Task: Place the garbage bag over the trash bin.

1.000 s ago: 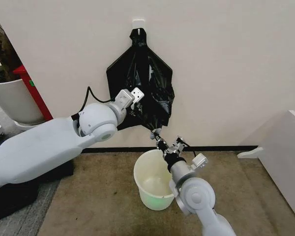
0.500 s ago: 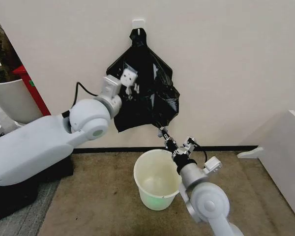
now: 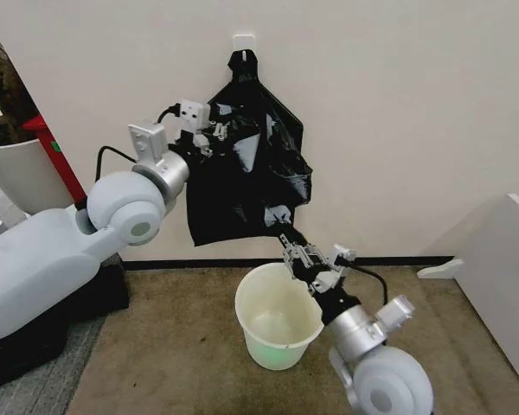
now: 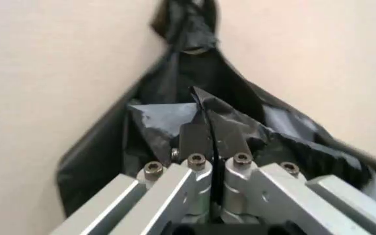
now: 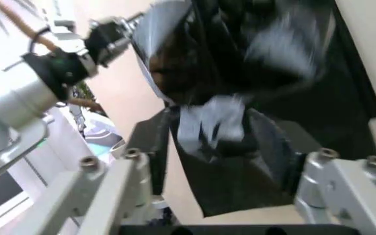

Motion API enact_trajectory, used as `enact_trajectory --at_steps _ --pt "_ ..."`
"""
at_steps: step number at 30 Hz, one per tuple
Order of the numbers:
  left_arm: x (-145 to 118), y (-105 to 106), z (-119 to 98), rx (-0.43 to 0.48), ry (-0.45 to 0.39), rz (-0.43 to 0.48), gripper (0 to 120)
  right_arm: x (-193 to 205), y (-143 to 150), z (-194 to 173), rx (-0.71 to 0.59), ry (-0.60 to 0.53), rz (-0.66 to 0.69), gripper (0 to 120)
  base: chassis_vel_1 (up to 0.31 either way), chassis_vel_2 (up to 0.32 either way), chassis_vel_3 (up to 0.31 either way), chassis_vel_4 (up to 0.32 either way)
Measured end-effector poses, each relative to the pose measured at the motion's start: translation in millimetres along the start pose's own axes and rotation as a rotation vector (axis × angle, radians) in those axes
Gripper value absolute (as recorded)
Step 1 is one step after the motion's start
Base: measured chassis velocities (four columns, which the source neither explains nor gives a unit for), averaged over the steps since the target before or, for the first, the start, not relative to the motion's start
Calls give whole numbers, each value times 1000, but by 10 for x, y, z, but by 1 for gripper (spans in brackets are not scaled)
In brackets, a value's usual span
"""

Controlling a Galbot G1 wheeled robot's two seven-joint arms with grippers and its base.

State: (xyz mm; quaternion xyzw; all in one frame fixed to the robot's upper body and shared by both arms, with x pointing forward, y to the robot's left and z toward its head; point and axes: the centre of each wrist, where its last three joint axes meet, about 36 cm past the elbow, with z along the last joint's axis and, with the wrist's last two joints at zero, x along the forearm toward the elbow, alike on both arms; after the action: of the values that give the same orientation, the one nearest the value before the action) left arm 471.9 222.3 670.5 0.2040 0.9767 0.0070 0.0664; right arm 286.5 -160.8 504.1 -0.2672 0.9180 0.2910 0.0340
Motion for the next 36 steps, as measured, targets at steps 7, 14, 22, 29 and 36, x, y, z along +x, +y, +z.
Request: enact_trajectory --at_steps 7,14,22,29,36 --pt "158 263 63 39 -38 -46 0 21 70 -215 177 -55 -32 70 0 0 0 0" --pt "386 418 157 53 -22 -80 0 -313 -63 -442 368 -64 -5 96 0 0 0 0" --pt "522 455 161 44 -6 -88 0 -791 -21 -548 288 -14 95 100 0 0 0 0" --pt "539 477 127 33 -7 -91 0 -1067 294 -659 199 48 67 100 0 0 0 0" --pt "562 495 103 21 -8 -96 0 -1305 474 -734 263 45 3 100 0 0 0 0"
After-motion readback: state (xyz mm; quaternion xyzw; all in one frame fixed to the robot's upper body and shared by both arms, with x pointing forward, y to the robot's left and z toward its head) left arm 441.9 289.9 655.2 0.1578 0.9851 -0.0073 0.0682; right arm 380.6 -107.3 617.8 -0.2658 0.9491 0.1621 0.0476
